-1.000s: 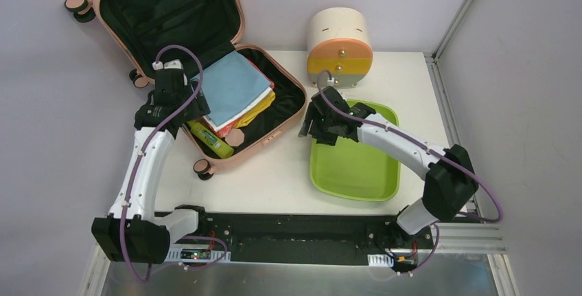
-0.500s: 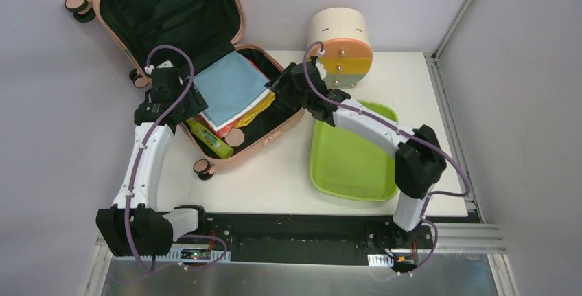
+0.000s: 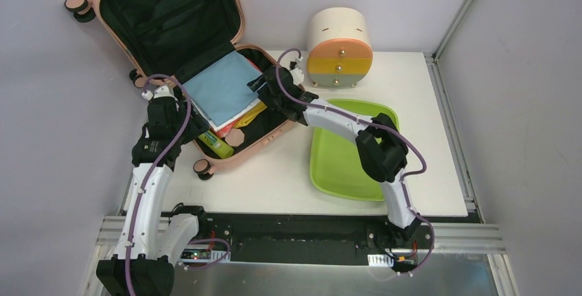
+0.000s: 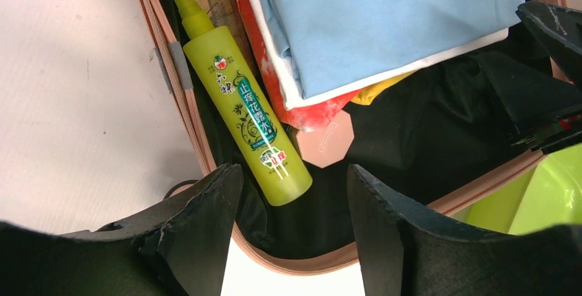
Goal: Open, take out, and arrange the luggage
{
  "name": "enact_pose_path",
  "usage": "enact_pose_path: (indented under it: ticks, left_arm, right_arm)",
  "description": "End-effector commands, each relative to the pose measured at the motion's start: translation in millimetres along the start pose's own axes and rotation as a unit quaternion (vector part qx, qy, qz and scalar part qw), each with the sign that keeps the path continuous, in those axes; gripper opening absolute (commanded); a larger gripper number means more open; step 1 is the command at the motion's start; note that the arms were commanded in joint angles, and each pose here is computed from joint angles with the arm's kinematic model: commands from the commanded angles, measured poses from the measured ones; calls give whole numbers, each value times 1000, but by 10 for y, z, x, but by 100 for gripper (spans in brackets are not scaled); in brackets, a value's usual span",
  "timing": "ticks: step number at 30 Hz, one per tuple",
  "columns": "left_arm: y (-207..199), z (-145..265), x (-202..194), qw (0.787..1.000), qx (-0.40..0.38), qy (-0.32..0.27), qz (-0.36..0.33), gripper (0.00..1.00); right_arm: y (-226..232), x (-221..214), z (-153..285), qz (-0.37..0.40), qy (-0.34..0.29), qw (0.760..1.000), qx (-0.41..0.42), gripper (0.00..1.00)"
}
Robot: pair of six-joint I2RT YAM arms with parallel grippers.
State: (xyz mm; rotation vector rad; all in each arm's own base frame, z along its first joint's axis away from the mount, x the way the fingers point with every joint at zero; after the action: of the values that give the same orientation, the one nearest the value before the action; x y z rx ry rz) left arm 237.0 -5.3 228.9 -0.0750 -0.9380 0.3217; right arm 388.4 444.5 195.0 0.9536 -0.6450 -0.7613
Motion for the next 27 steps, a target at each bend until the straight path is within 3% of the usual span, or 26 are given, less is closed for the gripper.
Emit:
enact_pose_path:
  ticks: [1,5,10,18,23,27]
  left_arm:
    - [-39,-19,98,1000,-7,-19,17,60]
    - [2,-53,302,998,26,-46,43,60]
    - [5,-246,541,996,40,-60,56,61]
    - [244,-783,675,991,69,-25,111,46]
    - [198,-1103,725,990,-9,-27,136,52]
    - [221,-1263,688,988,-15,-25,150,52]
  right_arm:
    - [310,8,-38,-19,-23,999,41,64]
    - [259,21,-68,-14,-31,999,33,63]
    - [316,34,100,56,-8,997,44,64]
    - [343,321,606,145,-3,988,59,64]
    - [391,460,827,164,-1,984,72,64]
    - [397,504,924,175,-4,982,75,64]
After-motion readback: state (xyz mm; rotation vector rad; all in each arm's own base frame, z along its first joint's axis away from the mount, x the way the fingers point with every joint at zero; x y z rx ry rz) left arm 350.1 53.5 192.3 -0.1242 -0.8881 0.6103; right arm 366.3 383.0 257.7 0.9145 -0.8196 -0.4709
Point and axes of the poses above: each gripper's point midway between its finger pads, its own z axis back along the fingers, its own y axis along the line the jaws close on, x = y × z, the point moved 4 cm from there along z, back along the fingers, and after that the axes turned 12 degrees about -z, right-handed, at the moved point
